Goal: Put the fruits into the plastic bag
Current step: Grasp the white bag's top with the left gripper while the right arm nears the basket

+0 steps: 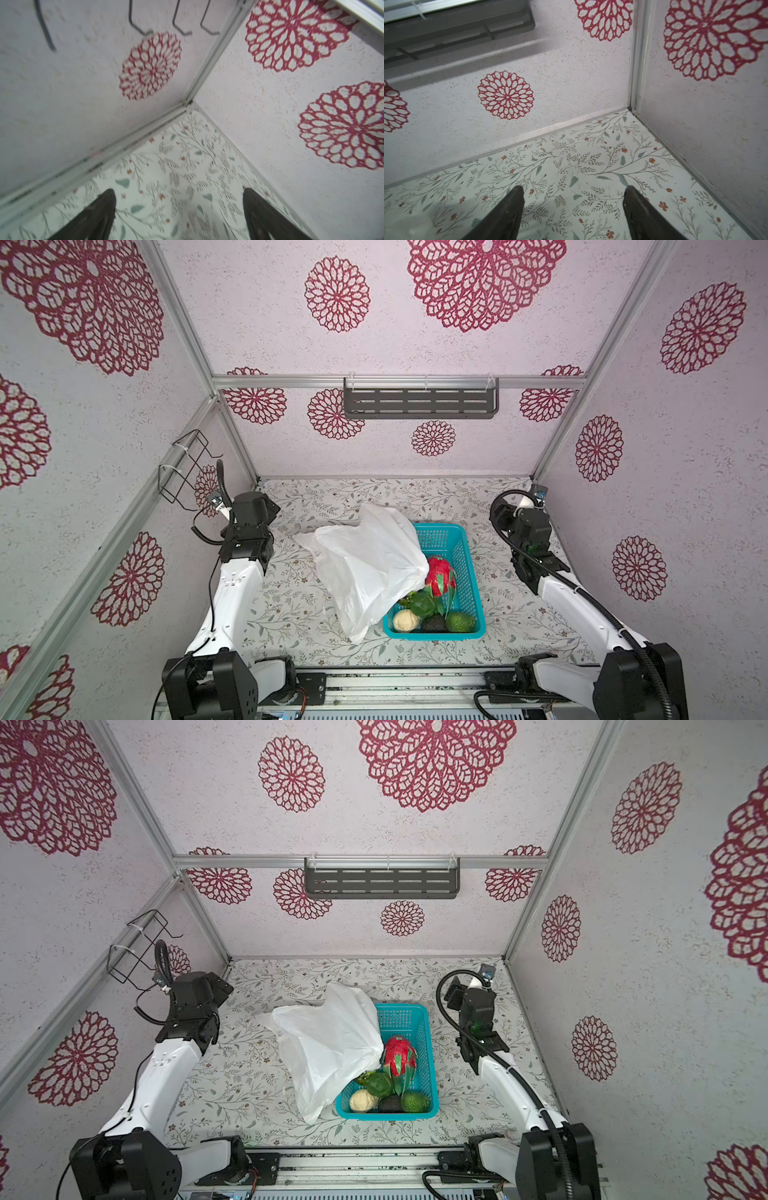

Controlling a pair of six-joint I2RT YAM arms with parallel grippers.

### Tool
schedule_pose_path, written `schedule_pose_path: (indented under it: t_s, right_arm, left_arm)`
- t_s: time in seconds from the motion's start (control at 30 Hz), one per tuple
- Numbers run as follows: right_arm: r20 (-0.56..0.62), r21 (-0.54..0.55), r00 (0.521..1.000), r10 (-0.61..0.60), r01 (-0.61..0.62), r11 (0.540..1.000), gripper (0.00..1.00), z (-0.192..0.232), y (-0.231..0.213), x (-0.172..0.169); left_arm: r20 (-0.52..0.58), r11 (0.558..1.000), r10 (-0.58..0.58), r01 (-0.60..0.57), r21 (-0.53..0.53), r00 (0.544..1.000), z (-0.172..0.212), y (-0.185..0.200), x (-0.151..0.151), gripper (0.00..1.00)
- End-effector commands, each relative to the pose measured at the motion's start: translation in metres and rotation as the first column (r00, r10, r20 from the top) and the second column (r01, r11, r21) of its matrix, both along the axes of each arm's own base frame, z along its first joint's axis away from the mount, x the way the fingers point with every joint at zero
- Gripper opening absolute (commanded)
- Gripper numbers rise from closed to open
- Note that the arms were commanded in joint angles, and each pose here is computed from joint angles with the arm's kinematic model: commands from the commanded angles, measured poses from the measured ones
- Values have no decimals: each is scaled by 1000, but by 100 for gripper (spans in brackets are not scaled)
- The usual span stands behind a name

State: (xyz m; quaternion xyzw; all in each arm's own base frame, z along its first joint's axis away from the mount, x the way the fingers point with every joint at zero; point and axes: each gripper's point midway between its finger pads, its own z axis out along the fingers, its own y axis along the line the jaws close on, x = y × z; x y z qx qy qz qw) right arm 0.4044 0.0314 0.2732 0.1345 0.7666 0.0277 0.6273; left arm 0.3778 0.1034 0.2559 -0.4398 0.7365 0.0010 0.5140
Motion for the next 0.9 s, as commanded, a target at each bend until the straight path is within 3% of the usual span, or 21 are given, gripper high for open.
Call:
schedule_pose_path:
  t_s: [0.0, 0.13, 0.27, 0.47, 0.77, 0.87]
  right_arm:
    - [-166, -2, 985, 55, -56, 998, 78, -23, 19, -3]
    - [-204, -12, 974, 102, -106, 994, 79, -30, 36, -2]
    - [-223, -4, 965, 137, -142, 990, 79, -39, 47, -4]
    - [-247, -3, 957, 152, -158, 987, 80, -49, 52, -10]
    - [-266, -15, 953, 146, -156, 988, 81, -55, 50, -13]
    - [-273, -16, 951, 144, -154, 988, 81, -57, 50, -13]
  left_arm:
    - [-166, 915, -46, -25, -402, 985, -57, -46, -24, 97]
    - [-128, 810, -78, -13, -587, 989, -70, -74, -22, 98]
    - [-85, 769, -65, -5, -640, 994, -71, -79, -14, 98]
    - [-102, 696, -124, 13, -718, 987, -95, -99, 6, 98]
    - [-138, 661, -119, -25, -750, 983, -122, -112, 18, 99]
    - [-163, 653, -117, -48, -756, 980, -135, -116, 19, 95]
